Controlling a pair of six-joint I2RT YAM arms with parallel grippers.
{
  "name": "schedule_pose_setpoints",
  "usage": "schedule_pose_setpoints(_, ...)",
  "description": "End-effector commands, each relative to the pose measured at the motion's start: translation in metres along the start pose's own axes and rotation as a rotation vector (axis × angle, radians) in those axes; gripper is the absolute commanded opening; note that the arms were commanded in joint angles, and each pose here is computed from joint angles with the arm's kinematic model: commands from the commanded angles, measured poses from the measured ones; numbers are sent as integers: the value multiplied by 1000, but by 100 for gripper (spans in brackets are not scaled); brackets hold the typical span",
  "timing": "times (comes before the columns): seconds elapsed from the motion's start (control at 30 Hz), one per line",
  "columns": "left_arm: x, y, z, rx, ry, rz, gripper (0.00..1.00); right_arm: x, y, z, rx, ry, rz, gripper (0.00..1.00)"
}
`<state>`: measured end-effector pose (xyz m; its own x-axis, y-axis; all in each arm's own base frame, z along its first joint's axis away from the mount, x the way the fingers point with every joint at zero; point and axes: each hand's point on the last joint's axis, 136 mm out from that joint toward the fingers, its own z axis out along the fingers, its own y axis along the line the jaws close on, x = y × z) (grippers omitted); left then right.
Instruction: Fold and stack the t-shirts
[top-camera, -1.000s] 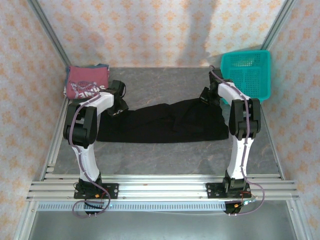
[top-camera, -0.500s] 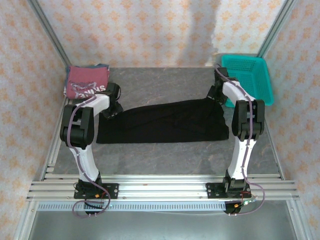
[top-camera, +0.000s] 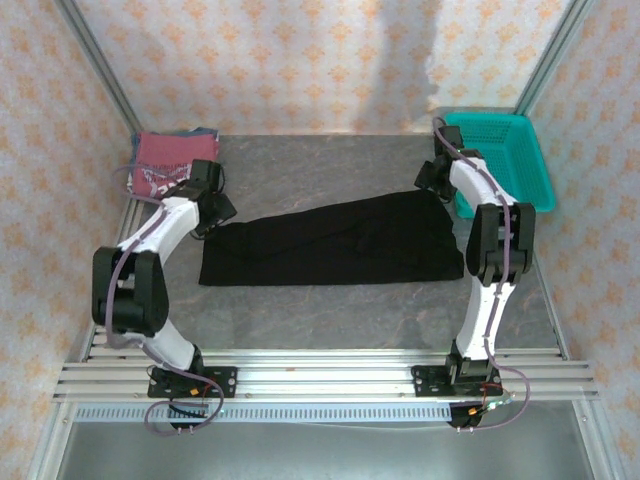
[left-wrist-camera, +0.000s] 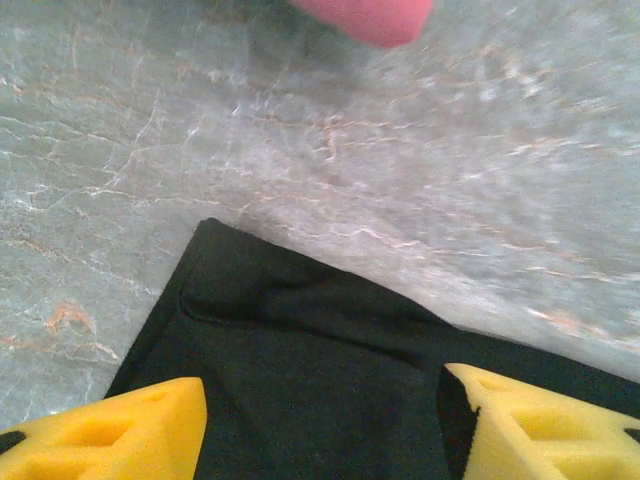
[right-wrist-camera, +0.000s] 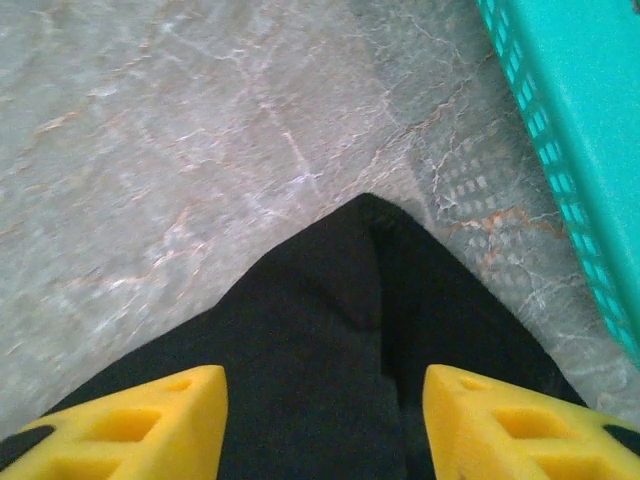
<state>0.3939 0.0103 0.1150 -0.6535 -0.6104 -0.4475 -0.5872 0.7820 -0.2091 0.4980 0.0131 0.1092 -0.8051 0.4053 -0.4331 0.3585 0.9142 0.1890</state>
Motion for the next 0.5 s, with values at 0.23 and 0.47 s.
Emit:
schedule_pose_setpoints(0.23, 41, -32, 22, 7, 185, 175, 62, 44, 59, -54, -285, 72, -84, 69)
schedule_pose_setpoints(0.47, 67, -29, 53, -168, 277, 338, 55, 83, 65, -44, -330, 146, -66, 70)
